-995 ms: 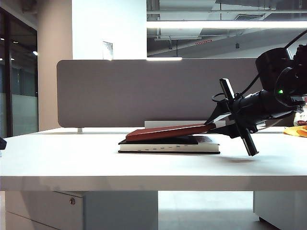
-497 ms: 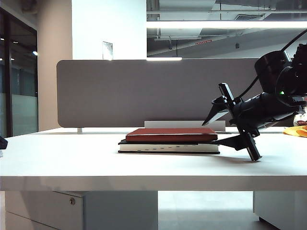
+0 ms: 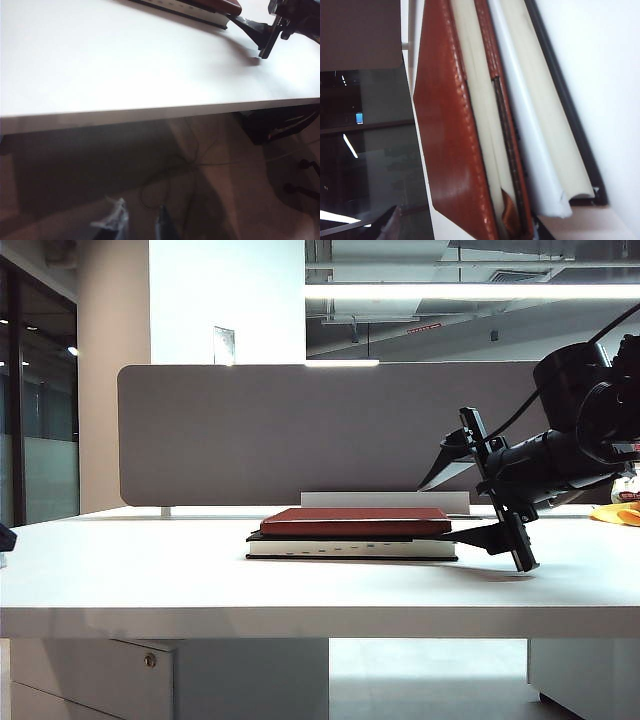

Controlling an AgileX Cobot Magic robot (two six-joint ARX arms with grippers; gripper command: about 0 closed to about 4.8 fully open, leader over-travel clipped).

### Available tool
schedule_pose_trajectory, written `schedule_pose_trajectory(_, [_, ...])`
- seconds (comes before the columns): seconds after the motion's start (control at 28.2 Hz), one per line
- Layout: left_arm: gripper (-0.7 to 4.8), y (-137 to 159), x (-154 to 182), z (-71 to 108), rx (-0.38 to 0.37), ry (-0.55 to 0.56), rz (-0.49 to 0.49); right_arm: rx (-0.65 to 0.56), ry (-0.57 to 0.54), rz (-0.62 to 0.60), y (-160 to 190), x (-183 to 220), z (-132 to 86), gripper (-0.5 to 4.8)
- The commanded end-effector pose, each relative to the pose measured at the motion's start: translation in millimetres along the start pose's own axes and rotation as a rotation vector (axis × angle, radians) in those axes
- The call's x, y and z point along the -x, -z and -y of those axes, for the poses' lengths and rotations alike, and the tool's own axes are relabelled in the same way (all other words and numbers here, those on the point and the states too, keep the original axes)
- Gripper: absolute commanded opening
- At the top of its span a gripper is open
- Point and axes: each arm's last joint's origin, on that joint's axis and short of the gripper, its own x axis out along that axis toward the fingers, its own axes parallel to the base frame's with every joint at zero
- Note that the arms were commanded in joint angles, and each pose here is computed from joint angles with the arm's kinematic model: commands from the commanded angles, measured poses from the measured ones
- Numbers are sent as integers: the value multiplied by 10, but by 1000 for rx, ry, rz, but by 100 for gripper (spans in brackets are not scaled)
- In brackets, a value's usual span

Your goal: Pick up the red book and place it on top of the black book.

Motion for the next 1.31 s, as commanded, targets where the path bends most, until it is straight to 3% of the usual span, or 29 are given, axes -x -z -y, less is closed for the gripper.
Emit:
schedule_pose_trajectory(0.04, [80, 13, -1, -1, 0, 8, -14, 8, -29, -18, 7, -1, -37, 321])
schedule_pose_trajectory(0.64, [80, 14, 8, 9, -9, 22, -39, 18, -61, 4, -37, 5, -184, 319])
schedule_pose_trajectory(1.31, [80, 14, 8, 9, -8, 22, -40, -27, -42, 44, -216, 111, -121, 318])
